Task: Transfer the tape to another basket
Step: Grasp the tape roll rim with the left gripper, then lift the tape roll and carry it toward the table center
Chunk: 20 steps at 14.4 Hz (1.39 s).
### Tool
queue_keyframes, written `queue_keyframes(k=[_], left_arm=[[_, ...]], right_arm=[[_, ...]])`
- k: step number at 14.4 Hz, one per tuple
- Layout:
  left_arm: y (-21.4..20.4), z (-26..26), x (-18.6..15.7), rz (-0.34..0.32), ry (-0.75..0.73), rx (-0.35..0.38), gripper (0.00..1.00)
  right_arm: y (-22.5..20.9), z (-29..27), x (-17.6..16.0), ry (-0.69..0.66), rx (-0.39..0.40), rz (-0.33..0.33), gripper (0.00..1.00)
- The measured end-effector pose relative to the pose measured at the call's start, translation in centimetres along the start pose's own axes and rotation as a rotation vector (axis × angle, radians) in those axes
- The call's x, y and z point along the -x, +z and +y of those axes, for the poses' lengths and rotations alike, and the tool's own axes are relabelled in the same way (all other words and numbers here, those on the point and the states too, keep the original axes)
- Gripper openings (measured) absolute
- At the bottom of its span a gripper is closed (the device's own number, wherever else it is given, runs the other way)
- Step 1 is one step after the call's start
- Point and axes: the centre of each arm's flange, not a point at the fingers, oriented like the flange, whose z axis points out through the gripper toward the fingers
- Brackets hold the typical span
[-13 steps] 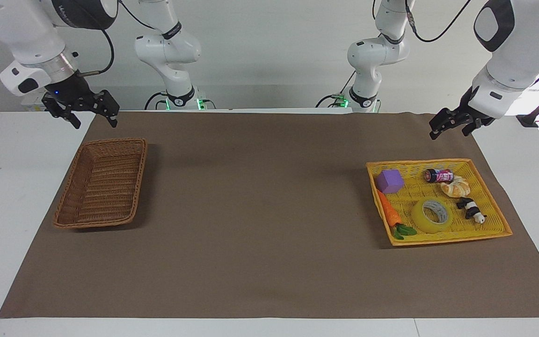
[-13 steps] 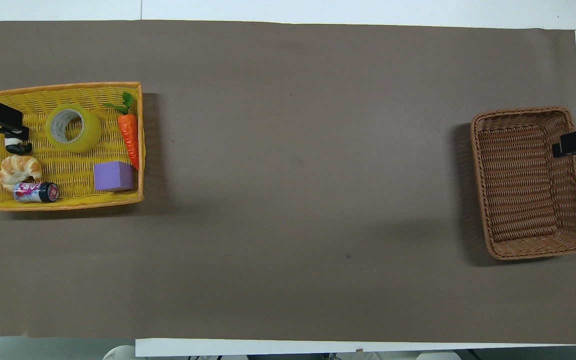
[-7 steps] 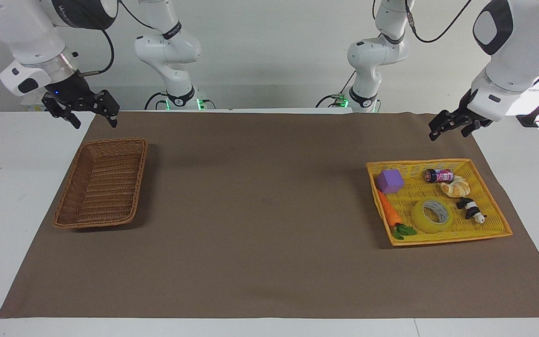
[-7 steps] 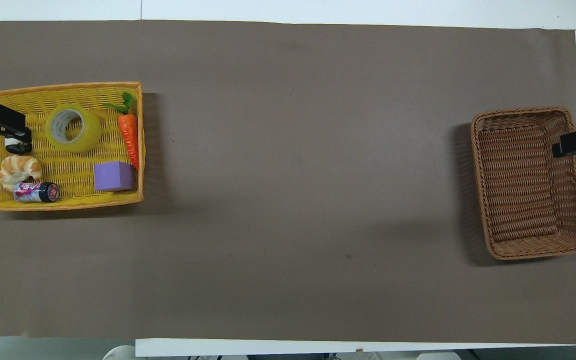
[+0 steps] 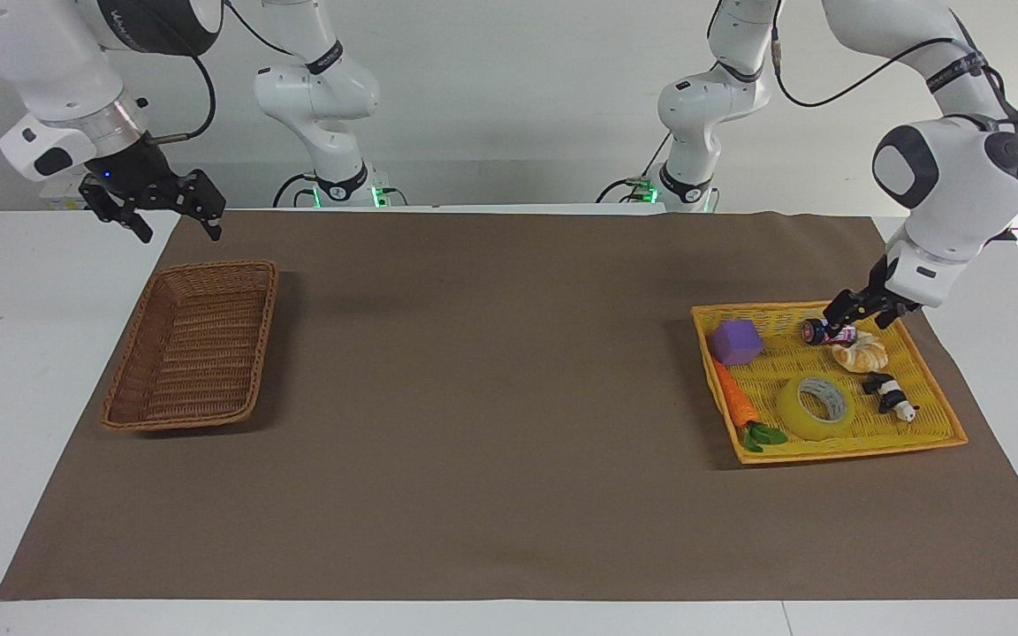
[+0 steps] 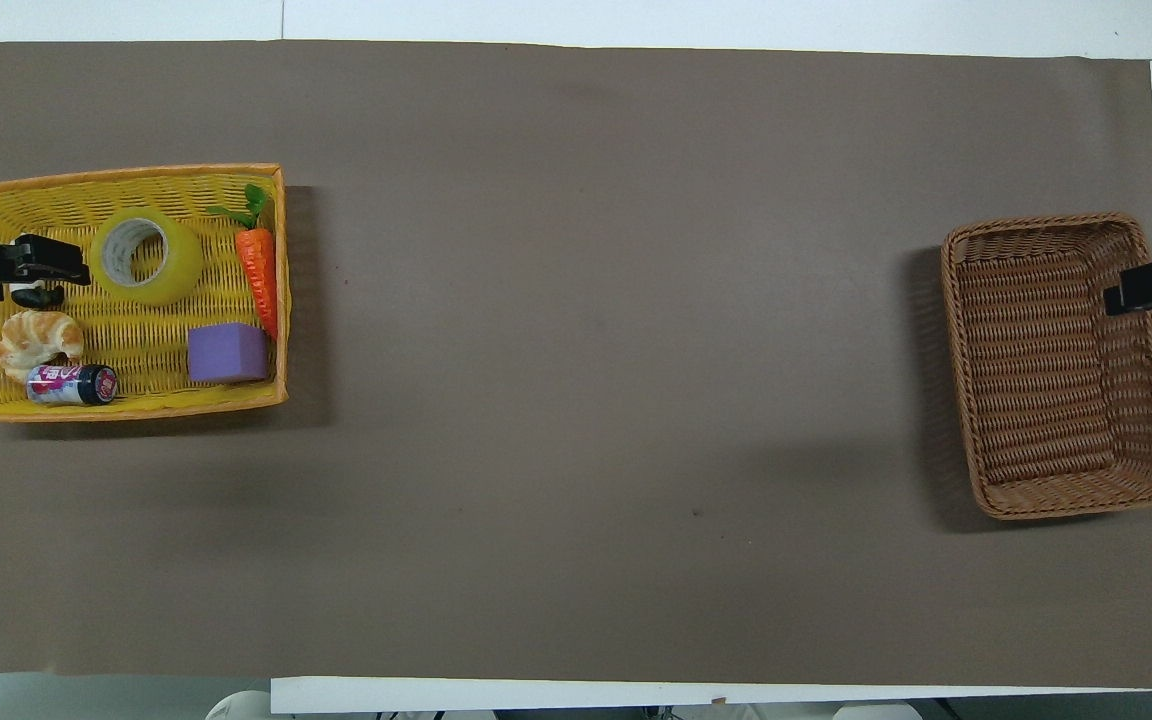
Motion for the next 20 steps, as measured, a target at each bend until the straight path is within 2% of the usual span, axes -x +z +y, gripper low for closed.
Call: queue_keyframes(k=[1, 4, 10, 11, 12, 13, 15, 16, 17, 19, 20], left_arm=[[1.4, -0.5, -0.6, 0.01, -0.005, 0.005, 0.84], [4.9, -0.6, -1.9, 0.034, -0.005, 0.02, 0.82], [8.6, -0.5, -2.9, 0.054, -0.006, 0.035, 0.79], [9.4, -0.5, -3.0, 0.049, -0.006, 0.038, 0.74], [10.1, -0.5, -3.0, 0.042, -0.007, 0.04, 0.74], [10.6, -0.5, -2.9, 0.036, -0.006, 0.042, 0.67], [11.7, -0.4, -2.8, 0.019, 0.0, 0.044, 0.63], [12.3, -0.4, -2.7, 0.01, 0.007, 0.046, 0.57], [12.5, -0.4, -2.7, 0.008, 0.011, 0.047, 0.57], [12.2, -0.3, -2.9, 0.013, 0.016, 0.047, 0.4], [12.0, -0.5, -3.0, 0.016, 0.016, 0.045, 0.25]], right_arm=[[0.0, 0.0, 0.0, 0.0, 0.0, 0.0, 1.0], [0.0, 0.0, 0.0, 0.0, 0.0, 0.0, 1.0], [0.0, 0.0, 0.0, 0.0, 0.0, 0.0, 1.0], [0.0, 0.0, 0.0, 0.0, 0.0, 0.0, 1.0], [0.0, 0.0, 0.0, 0.0, 0.0, 0.0, 1.0], [0.0, 0.0, 0.0, 0.0, 0.0, 0.0, 1.0], [0.0, 0.0, 0.0, 0.0, 0.0, 0.0, 1.0], [0.0, 0.0, 0.0, 0.0, 0.0, 0.0, 1.0], [0.0, 0.0, 0.0, 0.0, 0.0, 0.0, 1.0], [0.0, 0.0, 0.0, 0.0, 0.0, 0.0, 1.0], [0.0, 0.0, 0.0, 0.0, 0.0, 0.0, 1.0]])
